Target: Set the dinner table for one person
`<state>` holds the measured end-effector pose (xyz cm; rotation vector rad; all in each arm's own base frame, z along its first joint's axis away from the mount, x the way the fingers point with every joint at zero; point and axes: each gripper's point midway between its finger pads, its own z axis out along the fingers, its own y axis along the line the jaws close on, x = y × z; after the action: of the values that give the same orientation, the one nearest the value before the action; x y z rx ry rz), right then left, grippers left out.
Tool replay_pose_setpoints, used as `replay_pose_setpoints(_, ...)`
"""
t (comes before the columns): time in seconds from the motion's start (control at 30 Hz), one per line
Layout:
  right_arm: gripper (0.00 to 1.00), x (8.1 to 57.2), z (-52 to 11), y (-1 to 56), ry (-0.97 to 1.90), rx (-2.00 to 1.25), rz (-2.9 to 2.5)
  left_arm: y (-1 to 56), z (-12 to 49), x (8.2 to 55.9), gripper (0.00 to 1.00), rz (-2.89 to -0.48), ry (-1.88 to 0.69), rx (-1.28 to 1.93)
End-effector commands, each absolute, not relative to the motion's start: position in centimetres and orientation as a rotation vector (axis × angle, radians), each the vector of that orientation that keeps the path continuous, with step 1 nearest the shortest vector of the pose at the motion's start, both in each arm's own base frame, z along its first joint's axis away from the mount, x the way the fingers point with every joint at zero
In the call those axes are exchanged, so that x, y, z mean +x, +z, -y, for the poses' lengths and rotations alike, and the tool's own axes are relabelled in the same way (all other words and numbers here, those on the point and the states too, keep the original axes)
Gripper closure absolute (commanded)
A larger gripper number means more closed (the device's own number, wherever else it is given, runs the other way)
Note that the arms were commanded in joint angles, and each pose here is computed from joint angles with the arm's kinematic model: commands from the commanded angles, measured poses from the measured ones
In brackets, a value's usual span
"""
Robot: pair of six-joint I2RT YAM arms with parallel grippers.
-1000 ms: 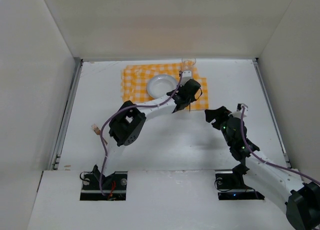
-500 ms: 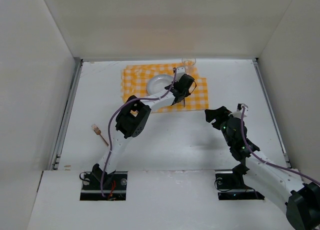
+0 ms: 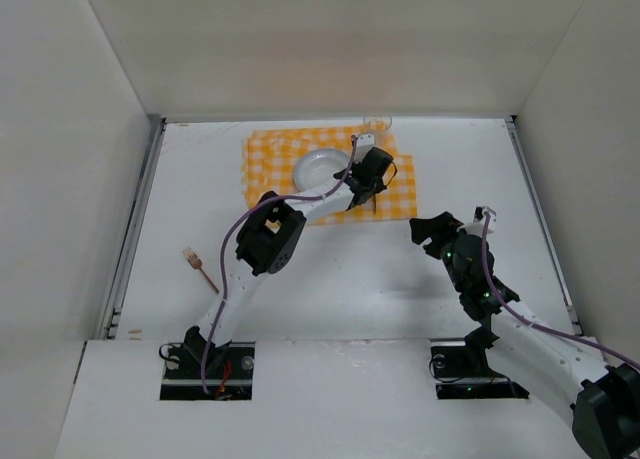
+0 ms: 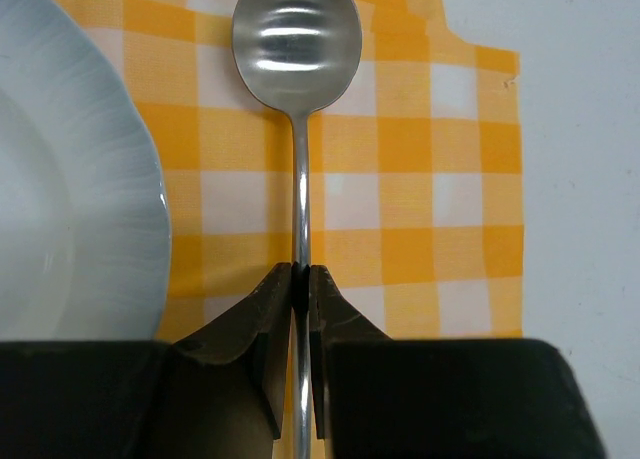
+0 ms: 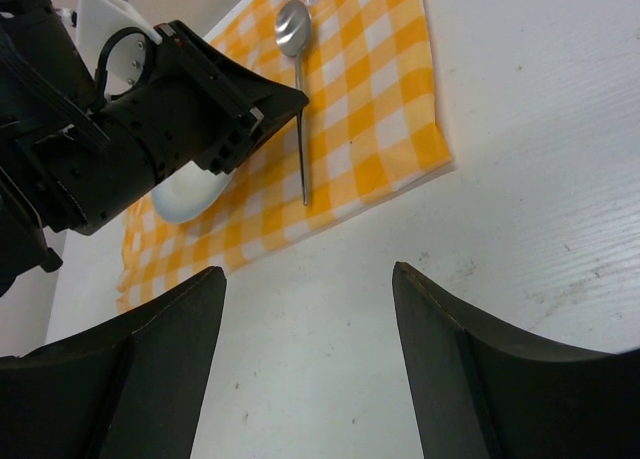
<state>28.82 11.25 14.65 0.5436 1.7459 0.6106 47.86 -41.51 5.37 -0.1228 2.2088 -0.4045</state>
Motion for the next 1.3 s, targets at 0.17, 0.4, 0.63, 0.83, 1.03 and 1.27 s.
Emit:
replay_pose_setpoints(0.17, 0.26, 29.1, -11.1, 15.7, 0.631, 0.553, -1.696, 6.7, 42.8, 48.5, 0.91, -2.186, -0.488, -0.149)
replay_pose_setpoints(0.4, 0.26, 29.1, -11.2, 15.7, 0.632, 0.552, -1.697, 10.4, 41.9, 46.9, 0.63, -2.122, -0.501, -0.156)
replay_pose_setpoints(0.63, 0.26, 29.2, -11.2, 15.5, 0.627, 0.552, -1.702, 17.2, 39.7, 44.0, 0.51, -2.013, -0.501, -0.108)
replay_pose_setpoints(0.83, 0.26, 29.2, -11.6, 15.4, 0.633, 0.541, -1.710, 17.7, 29.2, 38.0, 0.50, -2.020, -0.302, -0.174)
replay_pose_setpoints(1.03, 0.36, 29.0, -12.8, 15.6, 0.657, 0.505, -1.720, 14.5, 13.5, 29.6, 0.48, -2.056, -0.055, -0.445)
replay_pose_setpoints(1.27, 0.46, 28.7, -13.8, 15.6, 0.676, 0.474, -1.737, 9.0, 1.0, 20.5, 0.51, -2.104, 0.119, -0.878)
